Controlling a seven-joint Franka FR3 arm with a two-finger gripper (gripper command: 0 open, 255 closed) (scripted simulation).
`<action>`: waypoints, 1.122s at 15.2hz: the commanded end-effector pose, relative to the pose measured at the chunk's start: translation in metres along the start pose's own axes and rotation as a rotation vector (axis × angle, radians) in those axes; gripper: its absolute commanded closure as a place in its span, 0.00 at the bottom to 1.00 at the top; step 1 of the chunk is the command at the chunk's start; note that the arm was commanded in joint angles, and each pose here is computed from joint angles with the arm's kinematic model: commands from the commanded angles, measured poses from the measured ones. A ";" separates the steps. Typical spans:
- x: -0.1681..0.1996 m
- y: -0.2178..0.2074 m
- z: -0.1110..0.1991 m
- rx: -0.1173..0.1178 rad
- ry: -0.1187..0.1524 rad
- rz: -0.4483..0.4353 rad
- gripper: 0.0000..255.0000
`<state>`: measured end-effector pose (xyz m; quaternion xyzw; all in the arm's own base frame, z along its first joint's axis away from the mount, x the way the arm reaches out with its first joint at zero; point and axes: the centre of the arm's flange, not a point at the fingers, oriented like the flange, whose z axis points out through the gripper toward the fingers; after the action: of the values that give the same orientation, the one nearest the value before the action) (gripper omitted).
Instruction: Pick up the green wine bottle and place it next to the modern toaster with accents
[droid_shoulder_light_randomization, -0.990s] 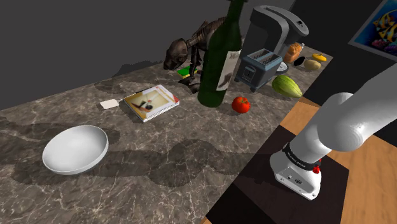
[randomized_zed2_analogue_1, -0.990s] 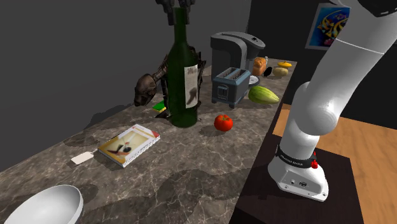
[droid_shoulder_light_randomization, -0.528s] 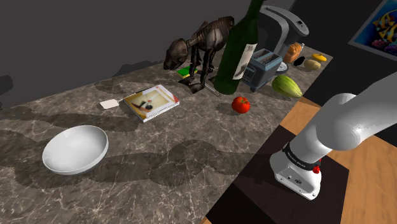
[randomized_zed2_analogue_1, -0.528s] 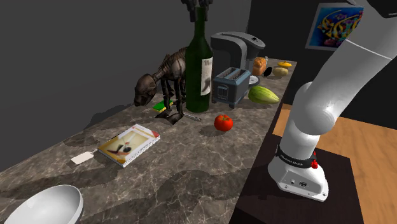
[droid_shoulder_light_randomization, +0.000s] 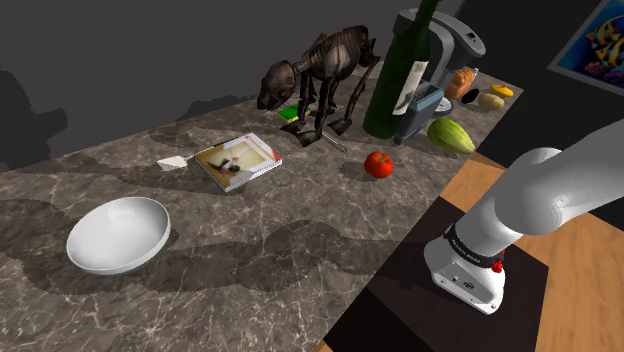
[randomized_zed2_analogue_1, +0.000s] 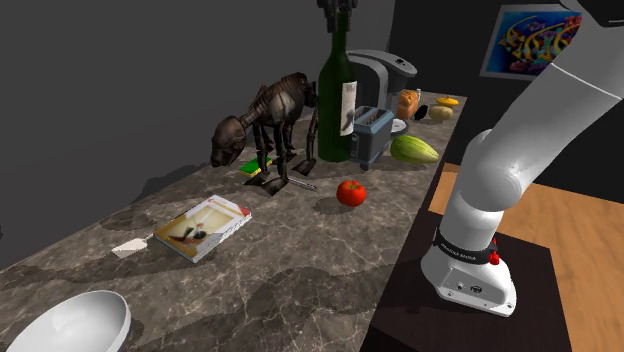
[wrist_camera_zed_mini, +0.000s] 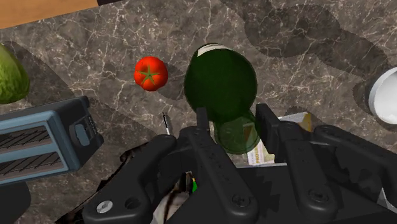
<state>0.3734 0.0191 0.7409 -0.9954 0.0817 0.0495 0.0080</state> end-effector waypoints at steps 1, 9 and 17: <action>0.004 0.025 -0.002 0.000 0.000 -0.002 1.00; 0.019 0.130 -0.004 0.000 0.000 -0.002 1.00; 0.033 0.235 -0.007 0.000 0.000 -0.002 1.00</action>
<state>0.3691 -0.2037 0.7427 -0.9954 0.0819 0.0496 0.0082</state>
